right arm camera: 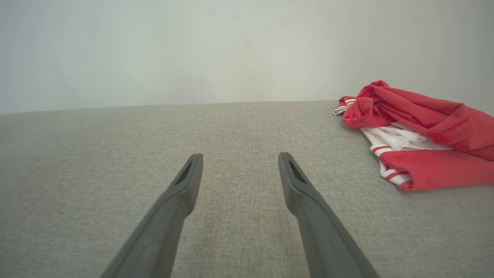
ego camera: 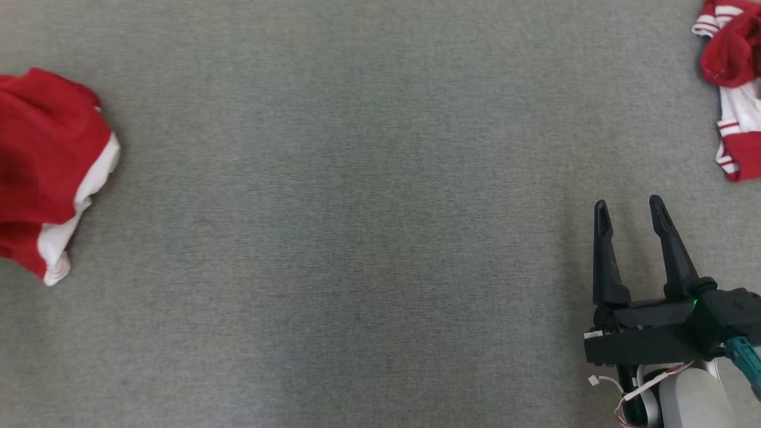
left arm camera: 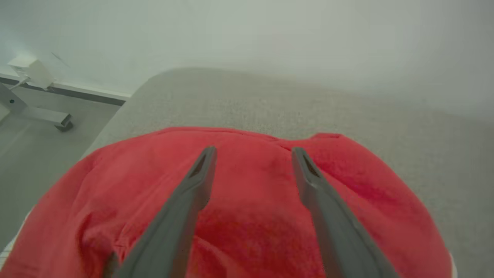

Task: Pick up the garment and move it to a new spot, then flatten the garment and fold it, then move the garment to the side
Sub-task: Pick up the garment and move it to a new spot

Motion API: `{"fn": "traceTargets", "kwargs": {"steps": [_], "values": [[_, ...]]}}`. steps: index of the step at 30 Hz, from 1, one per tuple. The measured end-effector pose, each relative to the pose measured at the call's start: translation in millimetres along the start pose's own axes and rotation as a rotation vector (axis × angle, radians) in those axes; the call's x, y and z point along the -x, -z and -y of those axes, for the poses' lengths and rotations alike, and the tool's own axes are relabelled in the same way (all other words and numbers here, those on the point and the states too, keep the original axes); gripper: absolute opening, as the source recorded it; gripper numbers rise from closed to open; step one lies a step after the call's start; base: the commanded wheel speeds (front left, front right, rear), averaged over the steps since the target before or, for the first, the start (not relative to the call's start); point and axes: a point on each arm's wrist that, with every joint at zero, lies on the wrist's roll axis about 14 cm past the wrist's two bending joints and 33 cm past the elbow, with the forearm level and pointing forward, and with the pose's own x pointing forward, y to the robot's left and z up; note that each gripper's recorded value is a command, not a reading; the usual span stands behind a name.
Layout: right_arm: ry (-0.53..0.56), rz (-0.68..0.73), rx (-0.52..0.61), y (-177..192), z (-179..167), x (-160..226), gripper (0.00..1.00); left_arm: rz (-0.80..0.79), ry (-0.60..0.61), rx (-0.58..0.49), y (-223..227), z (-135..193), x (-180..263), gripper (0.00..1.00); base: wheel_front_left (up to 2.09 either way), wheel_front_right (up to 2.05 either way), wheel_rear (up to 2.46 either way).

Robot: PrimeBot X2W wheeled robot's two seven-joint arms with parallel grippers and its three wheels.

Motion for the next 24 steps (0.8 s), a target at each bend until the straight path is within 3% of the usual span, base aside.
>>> {"fn": "traceTargets", "kwargs": {"steps": [7, 10, 11, 12, 13, 14, 20, 24], "values": [[0.03, -0.015, 0.012, 4, 11, 4, 1.0, -0.342, -0.003, 0.064, 85, 5, -1, 1.0, 0.0, 0.0, 0.0], [0.039, -0.02, 0.015, 5, 14, 6, 1.0, -0.39, -0.008, 0.085, 97, 5, 0, 1.0, 0.0, 0.0, 0.0], [0.043, -0.021, 0.016, 5, 15, 7, 1.0, -0.406, -0.009, 0.094, 100, 6, 0, 0.89, 0.0, 0.0, 0.0], [0.045, -0.022, 0.018, 5, 16, 8, 1.0, -0.42, -0.011, 0.096, 103, 6, 0, 0.47, 0.0, 0.0, 0.0], [0.047, -0.022, 0.019, 5, 17, 8, 1.0, -0.435, -0.013, 0.102, 105, 6, 0, 0.18, 0.0, 0.0, 0.0], [0.047, -0.021, 0.019, 4, 17, 9, 1.0, -0.446, -0.014, 0.103, 106, 6, 0, 0.0, 0.0, 0.0, 0.0], [0.054, -0.008, 0.023, -2, 19, 11, 1.0, -0.422, -0.009, 0.078, 99, 7, 0, 0.0, 0.0, 0.0, 0.0], [0.044, 0.004, 0.015, -8, 14, 13, 1.0, -0.249, 0.011, 0.039, 55, 11, -6, 0.0, 0.0, 0.0, 0.0]]}}
